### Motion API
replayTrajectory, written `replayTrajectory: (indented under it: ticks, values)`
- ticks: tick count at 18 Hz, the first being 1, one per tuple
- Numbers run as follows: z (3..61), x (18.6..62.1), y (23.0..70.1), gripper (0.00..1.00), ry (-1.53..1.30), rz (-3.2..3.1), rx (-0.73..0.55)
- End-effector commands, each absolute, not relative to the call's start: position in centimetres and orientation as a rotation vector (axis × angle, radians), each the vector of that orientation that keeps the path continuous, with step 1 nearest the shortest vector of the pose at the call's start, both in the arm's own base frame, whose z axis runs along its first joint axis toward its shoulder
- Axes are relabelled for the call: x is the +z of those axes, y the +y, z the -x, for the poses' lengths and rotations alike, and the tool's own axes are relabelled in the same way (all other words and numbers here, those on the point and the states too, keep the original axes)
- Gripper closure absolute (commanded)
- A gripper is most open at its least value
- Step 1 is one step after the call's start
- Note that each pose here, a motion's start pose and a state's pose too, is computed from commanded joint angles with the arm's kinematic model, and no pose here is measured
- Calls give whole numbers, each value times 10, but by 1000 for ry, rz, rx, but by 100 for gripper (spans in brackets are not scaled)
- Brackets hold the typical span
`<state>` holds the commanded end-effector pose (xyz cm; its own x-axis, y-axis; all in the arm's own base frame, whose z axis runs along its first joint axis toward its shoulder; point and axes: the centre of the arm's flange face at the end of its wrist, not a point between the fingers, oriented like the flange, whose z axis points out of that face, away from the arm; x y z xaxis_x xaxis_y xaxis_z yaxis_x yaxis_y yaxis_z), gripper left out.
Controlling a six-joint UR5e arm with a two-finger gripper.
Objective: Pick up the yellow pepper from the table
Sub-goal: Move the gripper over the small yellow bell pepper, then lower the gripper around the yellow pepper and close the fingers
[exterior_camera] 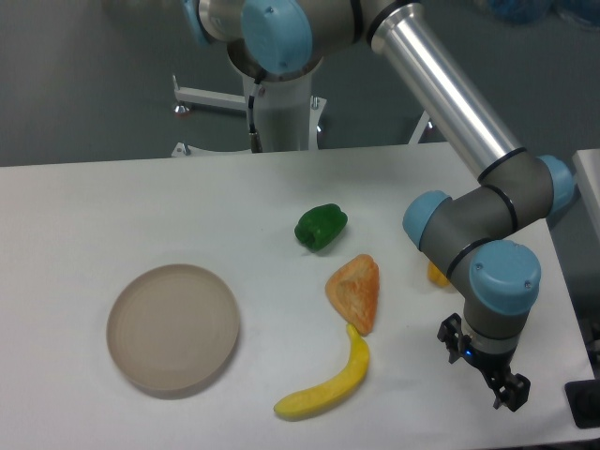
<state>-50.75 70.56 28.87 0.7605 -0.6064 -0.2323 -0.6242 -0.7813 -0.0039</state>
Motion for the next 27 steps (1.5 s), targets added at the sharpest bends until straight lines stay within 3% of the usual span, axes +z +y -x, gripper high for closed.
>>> replayTrajectory:
  ticks: [9, 18, 23, 27]
  values:
    - [502, 310, 699, 0, 1002, 2869, 344]
    - [502, 366, 601, 0, 904, 2979, 174]
    - [499, 353, 546, 0, 860, 3053, 49]
    - [492, 328, 539, 0, 836, 3074, -5]
